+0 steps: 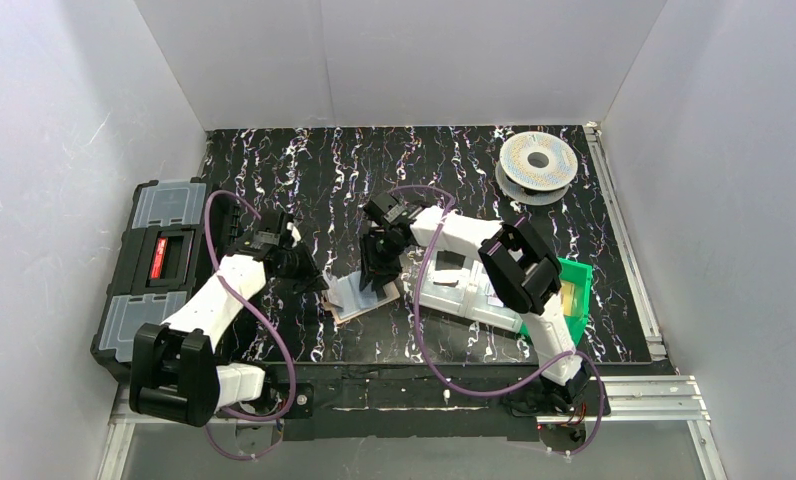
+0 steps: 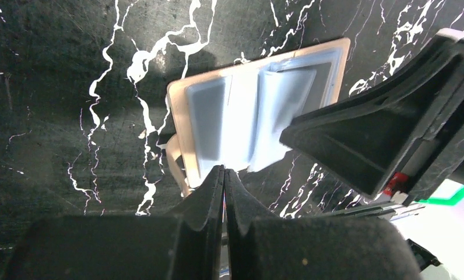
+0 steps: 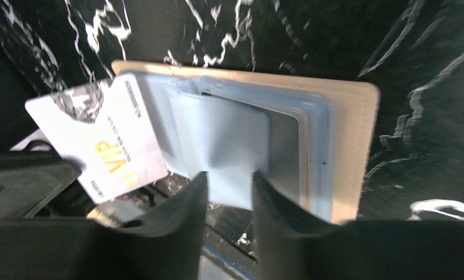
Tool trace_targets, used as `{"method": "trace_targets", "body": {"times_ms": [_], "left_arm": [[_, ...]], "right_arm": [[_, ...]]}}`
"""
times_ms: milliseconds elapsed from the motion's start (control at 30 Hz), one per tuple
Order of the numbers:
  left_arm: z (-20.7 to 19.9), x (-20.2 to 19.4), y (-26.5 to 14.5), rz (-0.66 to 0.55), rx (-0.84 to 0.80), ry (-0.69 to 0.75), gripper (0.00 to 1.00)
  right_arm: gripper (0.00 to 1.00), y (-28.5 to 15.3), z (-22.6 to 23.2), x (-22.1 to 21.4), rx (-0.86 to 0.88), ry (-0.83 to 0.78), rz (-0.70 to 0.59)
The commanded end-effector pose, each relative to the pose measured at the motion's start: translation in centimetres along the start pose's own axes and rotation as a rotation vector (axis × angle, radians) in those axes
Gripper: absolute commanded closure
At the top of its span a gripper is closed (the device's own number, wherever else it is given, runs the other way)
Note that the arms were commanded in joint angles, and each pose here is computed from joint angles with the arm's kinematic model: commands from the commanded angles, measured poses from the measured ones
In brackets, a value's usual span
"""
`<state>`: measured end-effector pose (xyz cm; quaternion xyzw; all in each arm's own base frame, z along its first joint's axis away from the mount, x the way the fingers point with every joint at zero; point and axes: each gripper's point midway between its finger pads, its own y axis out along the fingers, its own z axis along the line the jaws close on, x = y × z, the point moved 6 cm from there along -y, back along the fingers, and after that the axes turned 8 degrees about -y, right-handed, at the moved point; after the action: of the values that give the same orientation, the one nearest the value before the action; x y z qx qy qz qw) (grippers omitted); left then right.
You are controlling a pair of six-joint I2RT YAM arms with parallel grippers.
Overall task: Take the credit cards out of the card holder
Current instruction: Remove the credit card from the card holder, then place the credit card in the storage box.
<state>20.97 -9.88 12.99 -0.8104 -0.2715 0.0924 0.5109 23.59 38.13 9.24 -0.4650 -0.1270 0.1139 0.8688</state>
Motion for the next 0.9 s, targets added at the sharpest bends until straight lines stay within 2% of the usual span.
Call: {"method": "trace_targets", "body": {"times_ms": [0, 300, 500, 667, 867], "left_arm": [[-1.8, 0.6, -2.7, -0.027, -0.07, 0.043, 1.0], [-6.6, 1.7, -6.5, -0.038, -0.286, 0.045, 1.0], [-9.8, 1.7, -8.0, 0.001, -0.512, -0.018, 1.0], [-11.9, 2.0, -9.1, 0.041, -0.677, -0.074, 1.0], [-12.7, 2.2, -8.6, 0.099, -0.722, -0.11, 1.0]], "right_arm": [[0.43, -5.5, 2.4, 2.8, 0.007, -0.061, -0.16], [0.03, -13.2, 2.9, 3.9, 0.244, -0.009, -0.35], [0.02, -15.4, 2.1, 3.1, 0.506, 0.051, -0.396], [0.02, -16.3, 1.8, 3.1, 0.641, 0.094, -0.417], [0.13, -17.1, 1.9, 3.3, 0.777, 0.14, -0.428]]}}
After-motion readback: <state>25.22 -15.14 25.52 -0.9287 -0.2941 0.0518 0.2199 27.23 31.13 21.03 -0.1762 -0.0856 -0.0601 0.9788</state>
